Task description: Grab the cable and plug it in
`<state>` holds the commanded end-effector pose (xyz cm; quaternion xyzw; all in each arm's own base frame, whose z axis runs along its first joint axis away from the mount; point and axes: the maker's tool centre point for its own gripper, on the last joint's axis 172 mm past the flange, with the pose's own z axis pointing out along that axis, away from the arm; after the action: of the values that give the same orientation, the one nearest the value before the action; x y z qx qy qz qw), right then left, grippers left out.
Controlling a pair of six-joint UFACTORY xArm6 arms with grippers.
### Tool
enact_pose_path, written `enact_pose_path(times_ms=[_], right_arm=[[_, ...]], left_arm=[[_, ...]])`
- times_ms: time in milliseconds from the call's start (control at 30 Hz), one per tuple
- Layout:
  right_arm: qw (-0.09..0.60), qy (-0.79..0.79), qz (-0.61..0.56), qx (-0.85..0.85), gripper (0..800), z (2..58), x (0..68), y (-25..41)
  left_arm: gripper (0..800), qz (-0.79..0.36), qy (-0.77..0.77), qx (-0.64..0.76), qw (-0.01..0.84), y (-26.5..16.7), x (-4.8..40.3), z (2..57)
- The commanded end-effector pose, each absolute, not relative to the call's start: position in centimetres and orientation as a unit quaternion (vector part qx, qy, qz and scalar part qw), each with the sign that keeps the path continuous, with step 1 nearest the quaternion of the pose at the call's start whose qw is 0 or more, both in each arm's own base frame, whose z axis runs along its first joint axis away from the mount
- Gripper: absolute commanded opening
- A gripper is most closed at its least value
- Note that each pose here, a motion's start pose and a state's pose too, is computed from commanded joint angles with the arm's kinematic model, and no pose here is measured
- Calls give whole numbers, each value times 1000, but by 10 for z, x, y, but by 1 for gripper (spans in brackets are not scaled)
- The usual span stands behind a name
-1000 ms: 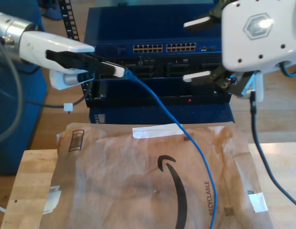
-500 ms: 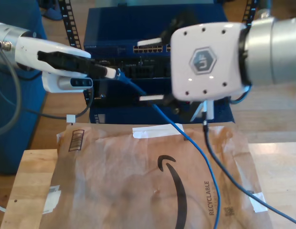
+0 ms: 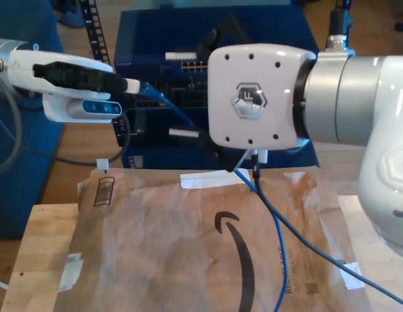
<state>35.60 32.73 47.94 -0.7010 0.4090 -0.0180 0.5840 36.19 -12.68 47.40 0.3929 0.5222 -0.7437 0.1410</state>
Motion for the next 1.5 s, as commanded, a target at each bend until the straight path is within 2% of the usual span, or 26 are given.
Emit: enact_pose_path(times_ms=[433, 800, 1300, 1333, 1367, 1500], right_arm=[[590, 394, -20, -704, 772, 479, 342, 353], [591, 405, -34, -696, 607, 478, 353, 349], [595, 408, -37, -691, 503, 483, 357, 349], [596, 409, -37, -690, 453, 484, 357, 349], [598, 410, -38, -688, 438, 485, 358, 348], [600, 410, -40, -686, 438, 489, 359, 347]], left_arm=[[31, -753, 501, 384, 184, -121, 373, 492], [34, -757, 499, 380, 181, -122, 372, 489], [34, -746, 481, 405, 219, -123, 372, 488], [34, -746, 481, 405, 219, -124, 372, 488], [34, -747, 480, 404, 221, -124, 372, 487], [34, -746, 478, 406, 224, -124, 372, 487]])
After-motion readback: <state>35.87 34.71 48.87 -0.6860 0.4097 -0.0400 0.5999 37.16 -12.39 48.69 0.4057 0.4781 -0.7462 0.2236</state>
